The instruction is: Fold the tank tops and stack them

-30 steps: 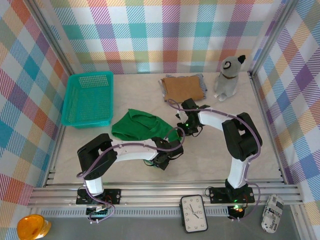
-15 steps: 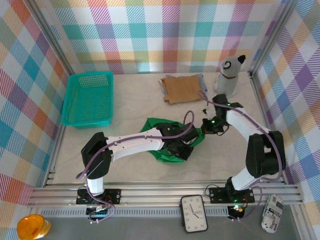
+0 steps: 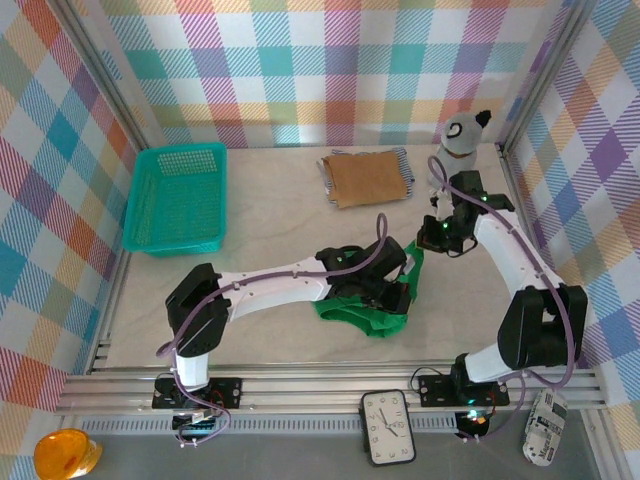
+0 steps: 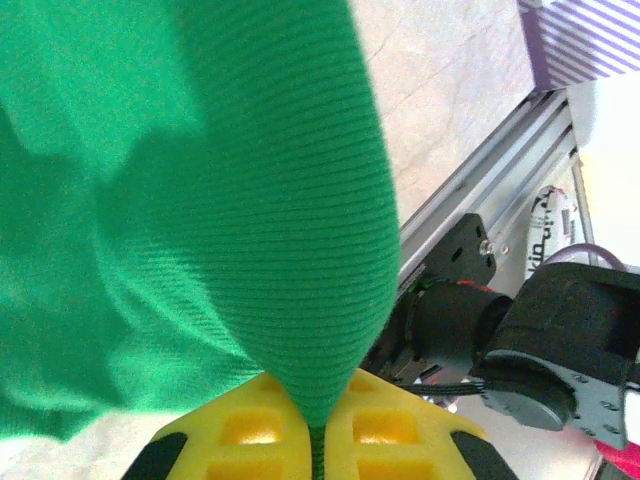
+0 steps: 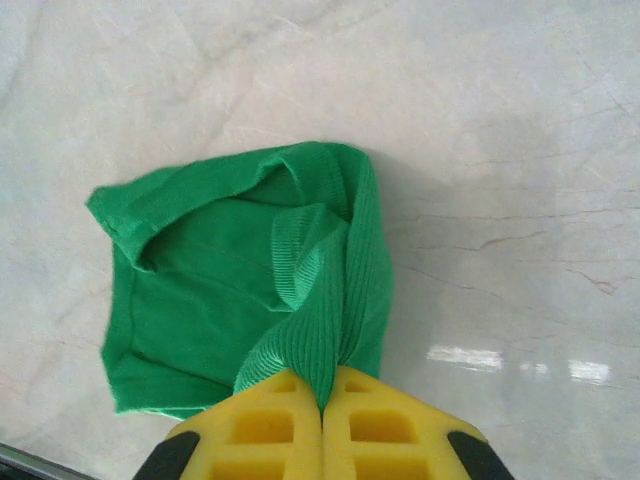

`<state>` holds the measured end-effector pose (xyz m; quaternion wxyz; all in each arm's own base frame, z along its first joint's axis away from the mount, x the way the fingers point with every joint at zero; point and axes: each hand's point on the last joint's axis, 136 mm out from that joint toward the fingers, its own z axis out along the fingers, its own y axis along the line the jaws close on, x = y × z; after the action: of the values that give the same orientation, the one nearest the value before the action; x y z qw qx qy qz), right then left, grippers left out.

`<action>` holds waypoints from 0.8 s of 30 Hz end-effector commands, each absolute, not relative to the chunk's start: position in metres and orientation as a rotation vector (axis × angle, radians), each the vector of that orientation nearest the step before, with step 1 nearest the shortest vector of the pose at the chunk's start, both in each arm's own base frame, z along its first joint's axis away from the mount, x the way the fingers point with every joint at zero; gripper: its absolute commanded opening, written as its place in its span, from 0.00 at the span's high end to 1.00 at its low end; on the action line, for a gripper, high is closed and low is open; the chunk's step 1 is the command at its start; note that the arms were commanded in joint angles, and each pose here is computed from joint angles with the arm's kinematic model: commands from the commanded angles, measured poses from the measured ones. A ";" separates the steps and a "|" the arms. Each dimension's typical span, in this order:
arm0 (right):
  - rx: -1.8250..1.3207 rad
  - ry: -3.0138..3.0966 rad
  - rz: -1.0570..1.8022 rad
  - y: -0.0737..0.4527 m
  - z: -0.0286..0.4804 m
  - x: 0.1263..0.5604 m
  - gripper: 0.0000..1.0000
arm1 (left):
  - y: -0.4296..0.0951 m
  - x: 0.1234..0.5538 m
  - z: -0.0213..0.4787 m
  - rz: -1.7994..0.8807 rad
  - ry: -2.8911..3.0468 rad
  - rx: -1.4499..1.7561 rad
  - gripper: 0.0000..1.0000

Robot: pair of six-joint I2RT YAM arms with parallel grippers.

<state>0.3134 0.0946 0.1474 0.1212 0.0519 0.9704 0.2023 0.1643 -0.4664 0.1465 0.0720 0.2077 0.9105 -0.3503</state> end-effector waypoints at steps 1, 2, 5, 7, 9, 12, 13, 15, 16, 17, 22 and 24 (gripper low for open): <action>0.257 2.833 0.655 0.121 0.154 0.327 0.93 | -0.450 0.172 0.164 -1.141 2.704 0.502 0.99; 0.262 2.843 0.632 0.126 0.151 0.329 0.92 | -0.445 0.173 0.162 -1.149 2.709 0.472 0.98; 0.256 2.886 0.602 0.151 0.142 0.331 0.91 | -0.427 0.175 0.152 -1.159 2.733 0.375 0.98; 0.275 2.916 0.598 0.165 0.137 0.334 0.90 | -0.415 0.176 0.149 -1.139 2.741 0.330 0.98; 0.304 2.928 0.607 0.177 0.134 0.339 0.91 | -0.405 0.179 0.151 -1.134 2.738 0.295 0.98; 0.310 2.922 0.626 0.194 0.135 0.348 0.91 | -0.388 0.181 0.153 -1.105 2.745 0.257 0.98; 0.301 2.921 0.637 0.201 0.135 0.351 0.91 | -0.382 0.181 0.153 -1.100 2.751 0.248 0.98; 0.297 2.913 0.651 0.212 0.138 0.356 0.91 | -0.372 0.181 0.155 -1.082 2.754 0.233 0.97; 0.302 2.907 0.665 0.218 0.139 0.358 0.91 | -0.367 0.182 0.157 -1.075 2.754 0.226 0.97; 0.313 2.894 0.679 0.222 0.141 0.361 0.91 | -0.362 0.183 0.159 -1.075 2.754 0.216 0.97; 0.343 2.839 0.773 0.246 0.149 0.374 0.91 | -0.334 0.194 0.161 -1.000 2.769 0.179 0.97; 0.338 2.846 0.776 0.255 0.143 0.377 0.91 | -0.322 0.198 0.155 -0.974 2.783 0.145 0.96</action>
<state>0.3622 0.2380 0.1396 0.0763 0.0988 0.9631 0.2384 0.2001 -0.3452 0.1624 0.1005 0.0537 0.9288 -0.3526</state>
